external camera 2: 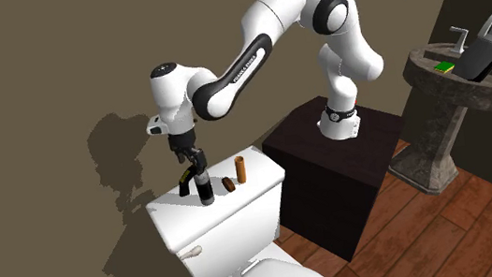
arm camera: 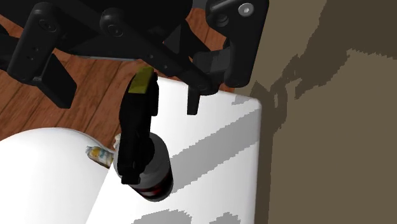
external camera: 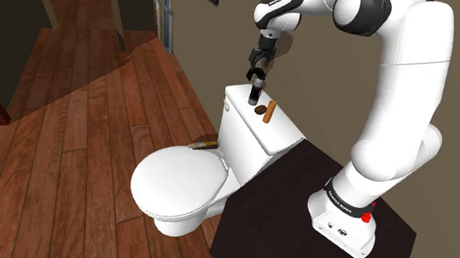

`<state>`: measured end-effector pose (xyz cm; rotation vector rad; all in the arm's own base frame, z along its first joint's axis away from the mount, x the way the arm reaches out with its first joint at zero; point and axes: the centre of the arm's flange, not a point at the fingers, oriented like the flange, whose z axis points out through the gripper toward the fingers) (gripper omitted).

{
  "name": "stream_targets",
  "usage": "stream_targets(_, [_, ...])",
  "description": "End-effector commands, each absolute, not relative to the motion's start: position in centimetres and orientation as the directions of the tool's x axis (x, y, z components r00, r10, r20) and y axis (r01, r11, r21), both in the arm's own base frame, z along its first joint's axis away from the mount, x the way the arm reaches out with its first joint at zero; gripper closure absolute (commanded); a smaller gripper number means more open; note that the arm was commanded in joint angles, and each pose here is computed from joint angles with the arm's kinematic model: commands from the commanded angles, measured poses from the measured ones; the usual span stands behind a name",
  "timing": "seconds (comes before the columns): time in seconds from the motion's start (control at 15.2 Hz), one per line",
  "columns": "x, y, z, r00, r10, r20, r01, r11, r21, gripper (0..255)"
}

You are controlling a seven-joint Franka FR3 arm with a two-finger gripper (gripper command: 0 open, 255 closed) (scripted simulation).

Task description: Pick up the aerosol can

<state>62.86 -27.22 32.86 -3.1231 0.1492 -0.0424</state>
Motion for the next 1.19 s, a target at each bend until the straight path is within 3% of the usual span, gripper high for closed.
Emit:
stream_targets(0.0, [63.0, -27.3, 31.9, 0.995, -0.096, 0.027, -0.096, -0.995, -0.016, 0])
stream_targets(0.4, [63.0, -27.3, 29.5, 0.995, -0.096, 0.027, -0.096, -0.995, -0.016, 0])
stream_targets(0.46, [63.0, -27.3, 29.4, 0.995, -0.096, 0.027, -0.096, -0.995, -0.016, 255])
stream_targets(1.12, [63.0, -27.3, 30.0, 0.995, -0.096, 0.027, -0.096, -0.995, -0.016, 255])
